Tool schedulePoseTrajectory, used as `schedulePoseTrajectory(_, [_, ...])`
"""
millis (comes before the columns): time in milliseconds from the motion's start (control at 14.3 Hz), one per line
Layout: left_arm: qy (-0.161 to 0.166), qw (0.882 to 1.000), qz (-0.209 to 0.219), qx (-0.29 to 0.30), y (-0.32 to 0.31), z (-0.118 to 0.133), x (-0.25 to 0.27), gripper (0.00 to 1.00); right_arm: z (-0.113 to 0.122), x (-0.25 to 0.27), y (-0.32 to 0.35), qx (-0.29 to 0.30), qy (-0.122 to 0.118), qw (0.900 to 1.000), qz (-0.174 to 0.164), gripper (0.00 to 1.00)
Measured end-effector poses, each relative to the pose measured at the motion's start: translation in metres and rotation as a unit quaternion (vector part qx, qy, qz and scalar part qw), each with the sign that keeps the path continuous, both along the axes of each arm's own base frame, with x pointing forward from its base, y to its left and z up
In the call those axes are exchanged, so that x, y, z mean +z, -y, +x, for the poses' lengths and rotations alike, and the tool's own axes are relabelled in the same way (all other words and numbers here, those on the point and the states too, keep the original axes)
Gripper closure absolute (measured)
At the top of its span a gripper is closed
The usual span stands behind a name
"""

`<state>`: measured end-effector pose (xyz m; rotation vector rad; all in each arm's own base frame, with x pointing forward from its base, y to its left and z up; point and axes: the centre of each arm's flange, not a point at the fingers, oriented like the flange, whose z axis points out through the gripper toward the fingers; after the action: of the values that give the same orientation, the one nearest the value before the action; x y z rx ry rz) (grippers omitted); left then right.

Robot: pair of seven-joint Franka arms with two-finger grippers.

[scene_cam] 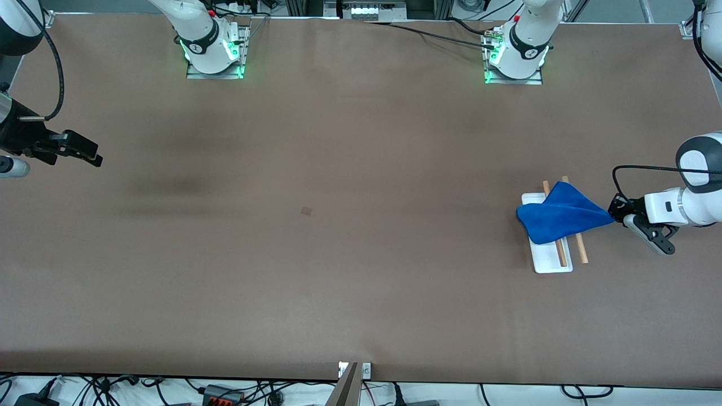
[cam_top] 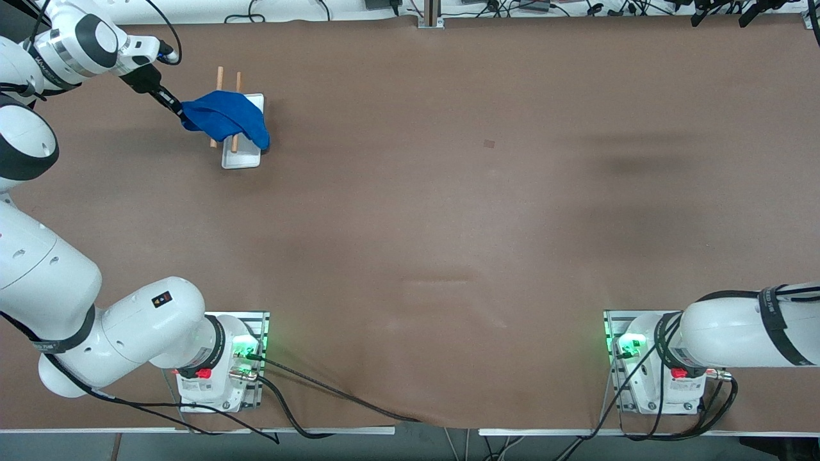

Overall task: Pass towel and hang on rack
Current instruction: 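Drape the towel over the wooden dowels with the left gripper, then open the left gripper and release the towel on the dowels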

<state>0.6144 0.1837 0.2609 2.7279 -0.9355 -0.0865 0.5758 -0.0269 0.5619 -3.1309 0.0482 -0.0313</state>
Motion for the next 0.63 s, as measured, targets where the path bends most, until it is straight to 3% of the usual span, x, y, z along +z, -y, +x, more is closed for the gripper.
schedulePoseTrajectory(140, [0.000,1.000,-0.002,-0.002,0.001,0.000,-0.005,0.94,0.000,0.000,-0.002,0.003,0.000,1.000,-0.002,0.00])
schedulePoseTrajectory(210, [0.000,1.000,-0.002,-0.002,0.001,0.001,-0.006,0.87,0.000,0.000,-0.003,0.004,0.000,1.000,-0.003,0.00])
schedulePoseTrajectory(629, [-0.001,1.000,-0.012,-0.018,-0.006,-0.001,-0.020,0.30,0.000,0.000,-0.004,0.005,-0.001,1.000,-0.003,0.00])
